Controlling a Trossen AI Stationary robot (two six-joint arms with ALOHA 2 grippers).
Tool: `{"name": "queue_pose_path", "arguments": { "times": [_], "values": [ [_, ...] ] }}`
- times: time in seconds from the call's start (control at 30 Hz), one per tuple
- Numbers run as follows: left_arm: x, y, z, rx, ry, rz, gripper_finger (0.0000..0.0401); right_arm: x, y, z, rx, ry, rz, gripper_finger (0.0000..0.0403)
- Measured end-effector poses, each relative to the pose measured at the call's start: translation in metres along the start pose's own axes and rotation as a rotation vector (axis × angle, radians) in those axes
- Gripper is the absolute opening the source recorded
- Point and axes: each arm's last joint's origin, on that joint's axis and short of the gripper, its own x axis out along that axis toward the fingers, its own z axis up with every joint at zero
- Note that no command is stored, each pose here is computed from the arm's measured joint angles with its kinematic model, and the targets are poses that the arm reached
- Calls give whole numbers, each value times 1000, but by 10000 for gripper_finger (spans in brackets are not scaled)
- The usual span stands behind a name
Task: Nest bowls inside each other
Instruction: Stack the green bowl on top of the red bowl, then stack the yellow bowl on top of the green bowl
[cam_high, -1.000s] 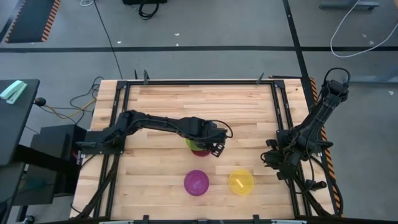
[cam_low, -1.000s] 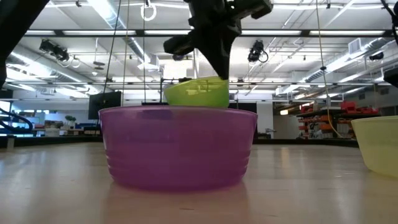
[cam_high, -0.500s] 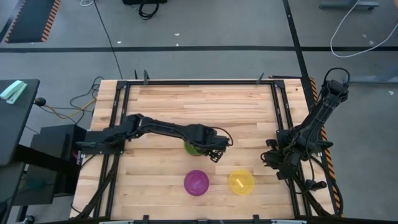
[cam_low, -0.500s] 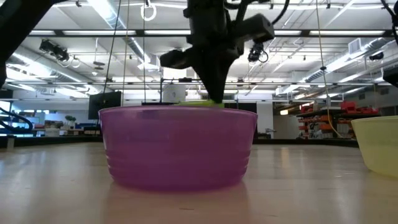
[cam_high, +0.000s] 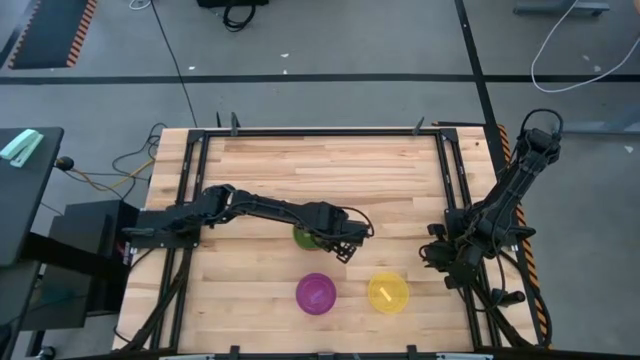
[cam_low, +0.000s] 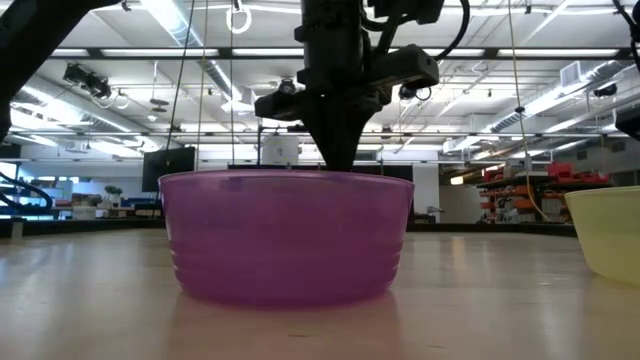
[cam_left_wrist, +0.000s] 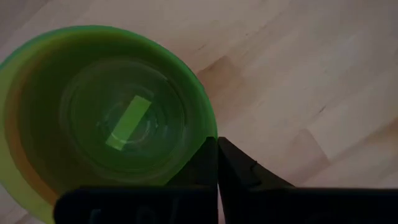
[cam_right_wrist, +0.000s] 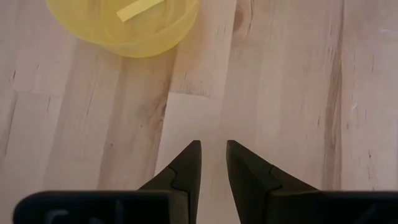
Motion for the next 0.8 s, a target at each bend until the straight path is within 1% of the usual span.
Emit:
{"name": "queue_pose_path", "arguments": {
  "times": [0.13,0.23,0.3,0.37,0.47,0.6,0.8],
  "values": [
    [-1,-3,-5,19,17,-13,29,0,0,0,3,3,7,84],
    [-10,-8,-11,38,11,-18,40,0,1,0,4,10,20,84],
    [-19,-13,-14,50,-12,-41,42,0,2,1,7,8,30,84],
    [-29,-18,-20,68,-46,-39,42,0,3,1,10,3,47,86],
    [-47,-27,-28,90,-132,-54,36,0,6,4,14,-20,81,89],
    [-64,-38,-47,126,-220,-60,28,-1,9,8,15,-38,134,92],
    [-70,-52,-88,145,-279,-57,23,-1,4,18,57,-27,171,92]
  ]
}}
